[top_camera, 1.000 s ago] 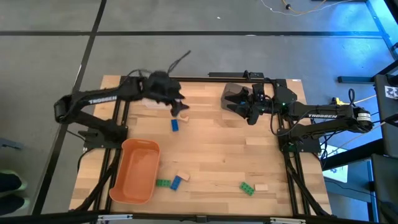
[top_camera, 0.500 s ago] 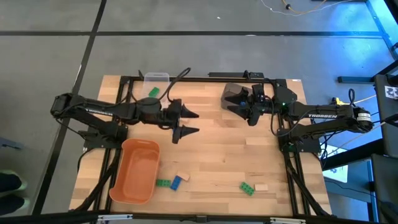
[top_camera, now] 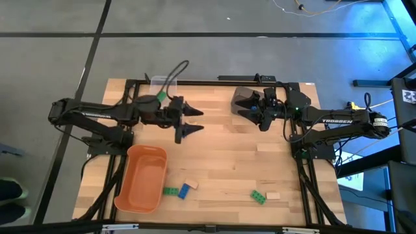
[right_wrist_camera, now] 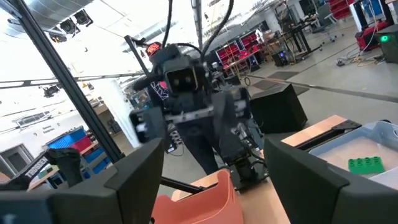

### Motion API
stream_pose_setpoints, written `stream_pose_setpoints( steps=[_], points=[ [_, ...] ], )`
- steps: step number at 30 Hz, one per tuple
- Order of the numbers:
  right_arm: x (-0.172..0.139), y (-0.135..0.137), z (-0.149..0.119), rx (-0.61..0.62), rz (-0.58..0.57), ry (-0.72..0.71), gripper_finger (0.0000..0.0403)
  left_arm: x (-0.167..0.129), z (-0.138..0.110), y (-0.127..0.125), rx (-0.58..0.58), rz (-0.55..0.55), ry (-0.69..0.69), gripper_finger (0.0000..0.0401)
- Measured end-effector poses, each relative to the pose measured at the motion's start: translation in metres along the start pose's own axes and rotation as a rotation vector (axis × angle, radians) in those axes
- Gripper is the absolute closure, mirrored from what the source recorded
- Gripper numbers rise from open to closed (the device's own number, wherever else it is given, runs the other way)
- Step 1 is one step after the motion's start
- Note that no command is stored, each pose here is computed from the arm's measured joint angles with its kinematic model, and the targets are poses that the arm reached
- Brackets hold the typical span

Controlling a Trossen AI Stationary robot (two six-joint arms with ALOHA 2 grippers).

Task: Sort & place blocks by color
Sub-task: Put the right green game piece into the transparent bin

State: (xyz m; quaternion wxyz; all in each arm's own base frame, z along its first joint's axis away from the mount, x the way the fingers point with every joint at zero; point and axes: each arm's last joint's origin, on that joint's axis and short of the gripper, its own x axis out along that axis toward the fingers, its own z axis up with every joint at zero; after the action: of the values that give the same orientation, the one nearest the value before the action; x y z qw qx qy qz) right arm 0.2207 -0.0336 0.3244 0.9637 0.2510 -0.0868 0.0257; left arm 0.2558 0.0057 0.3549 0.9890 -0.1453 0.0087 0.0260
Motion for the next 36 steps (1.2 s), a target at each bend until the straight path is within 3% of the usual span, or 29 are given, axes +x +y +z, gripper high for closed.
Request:
stream_pose_setpoints(
  steps=[8, 18, 22, 28, 36],
  points=[
    [0.000, 0.000, 0.000, -0.002, 0.003, -0.005, 0.0126, -0.040, 0.026, 0.007, 0.057, 0.043, -0.114, 0.0101],
    [0.000, 0.001, 0.000, 0.030, 0.004, -0.004, 0.0126, -0.074, -0.014, 0.020, -0.081, 0.047, -0.295, 0.0101],
    [0.000, 0.001, 0.000, 0.072, 0.004, -0.004, 0.0126, -0.083, -0.022, 0.023, -0.081, 0.037, -0.326, 0.0101],
    [0.001, 0.005, -0.002, 0.159, 0.019, 0.006, 0.0126, -0.083, -0.024, 0.019, 0.013, -0.069, -0.283, 0.0101],
    [0.005, 0.029, -0.021, 0.249, 0.086, 0.079, 0.0126, -0.084, -0.026, 0.015, 0.034, -0.204, -0.241, 0.0101]
  ],
)
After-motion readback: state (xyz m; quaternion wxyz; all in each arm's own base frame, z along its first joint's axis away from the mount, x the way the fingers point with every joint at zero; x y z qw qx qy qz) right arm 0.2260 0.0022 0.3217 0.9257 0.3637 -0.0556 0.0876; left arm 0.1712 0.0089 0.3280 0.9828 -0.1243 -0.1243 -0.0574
